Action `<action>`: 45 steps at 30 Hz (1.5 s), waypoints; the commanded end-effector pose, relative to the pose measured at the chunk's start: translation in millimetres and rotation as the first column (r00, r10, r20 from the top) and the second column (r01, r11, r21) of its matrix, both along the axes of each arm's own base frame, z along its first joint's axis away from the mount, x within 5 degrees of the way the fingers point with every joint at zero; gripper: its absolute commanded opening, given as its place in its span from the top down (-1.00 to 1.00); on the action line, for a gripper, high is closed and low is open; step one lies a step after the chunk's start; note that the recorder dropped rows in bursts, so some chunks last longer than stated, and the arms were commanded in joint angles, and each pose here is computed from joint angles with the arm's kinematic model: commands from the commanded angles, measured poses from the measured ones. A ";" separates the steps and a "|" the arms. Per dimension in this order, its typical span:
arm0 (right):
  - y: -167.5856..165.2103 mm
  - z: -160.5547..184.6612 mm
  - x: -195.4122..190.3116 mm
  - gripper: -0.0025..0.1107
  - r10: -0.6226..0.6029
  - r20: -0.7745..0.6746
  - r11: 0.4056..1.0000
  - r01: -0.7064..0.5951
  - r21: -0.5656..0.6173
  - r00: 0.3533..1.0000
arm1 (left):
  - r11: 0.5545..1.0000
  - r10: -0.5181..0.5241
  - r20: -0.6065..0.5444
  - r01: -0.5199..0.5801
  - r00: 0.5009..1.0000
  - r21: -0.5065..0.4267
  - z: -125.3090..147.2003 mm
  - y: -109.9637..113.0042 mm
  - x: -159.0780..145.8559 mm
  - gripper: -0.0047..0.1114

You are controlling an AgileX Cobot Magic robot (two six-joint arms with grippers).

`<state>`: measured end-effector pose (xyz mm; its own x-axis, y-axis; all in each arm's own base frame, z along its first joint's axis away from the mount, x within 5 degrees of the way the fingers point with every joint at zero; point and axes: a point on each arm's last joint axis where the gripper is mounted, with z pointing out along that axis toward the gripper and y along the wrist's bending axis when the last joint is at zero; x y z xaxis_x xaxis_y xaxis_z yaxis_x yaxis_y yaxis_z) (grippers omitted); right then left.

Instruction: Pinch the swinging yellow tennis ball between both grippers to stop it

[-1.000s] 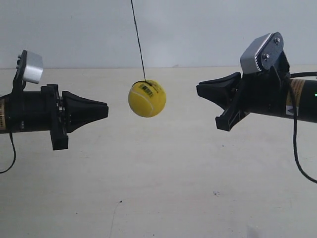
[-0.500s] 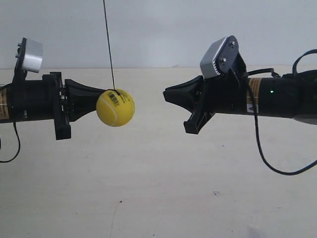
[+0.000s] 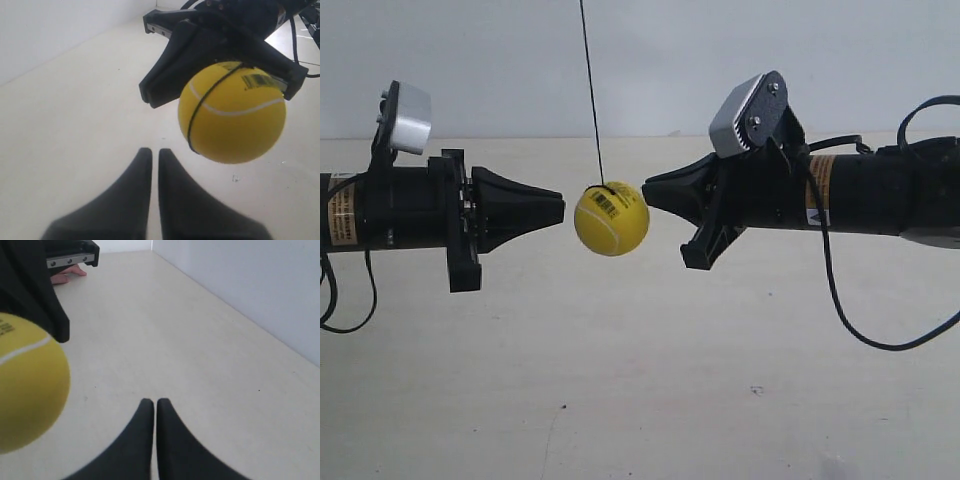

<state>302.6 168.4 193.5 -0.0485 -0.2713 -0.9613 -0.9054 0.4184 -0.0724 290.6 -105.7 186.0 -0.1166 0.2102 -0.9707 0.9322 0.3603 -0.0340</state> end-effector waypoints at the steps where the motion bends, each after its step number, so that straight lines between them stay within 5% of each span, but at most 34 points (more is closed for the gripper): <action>1: 0.9 1.9 0.7 0.96 -0.006 -0.014 1.000 0.006 0.016 1.000 | 1.000 -0.001 -0.003 0.001 1.000 0.000 0.8 -1.5 0.5 0.84; 45: 12.2 -0.6 -6.5 0.96 0.031 -0.029 0.999 -0.031 -0.009 0.999 | 0.999 -0.049 -0.006 0.049 0.999 -0.025 2.7 -3.4 -3.6 0.84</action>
<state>295.7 179.7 191.1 -0.0735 -0.2865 -0.9553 -0.9184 0.3928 -0.0472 287.0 -107.5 187.8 -0.1104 0.1933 -0.9749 0.9466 0.3194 -0.0438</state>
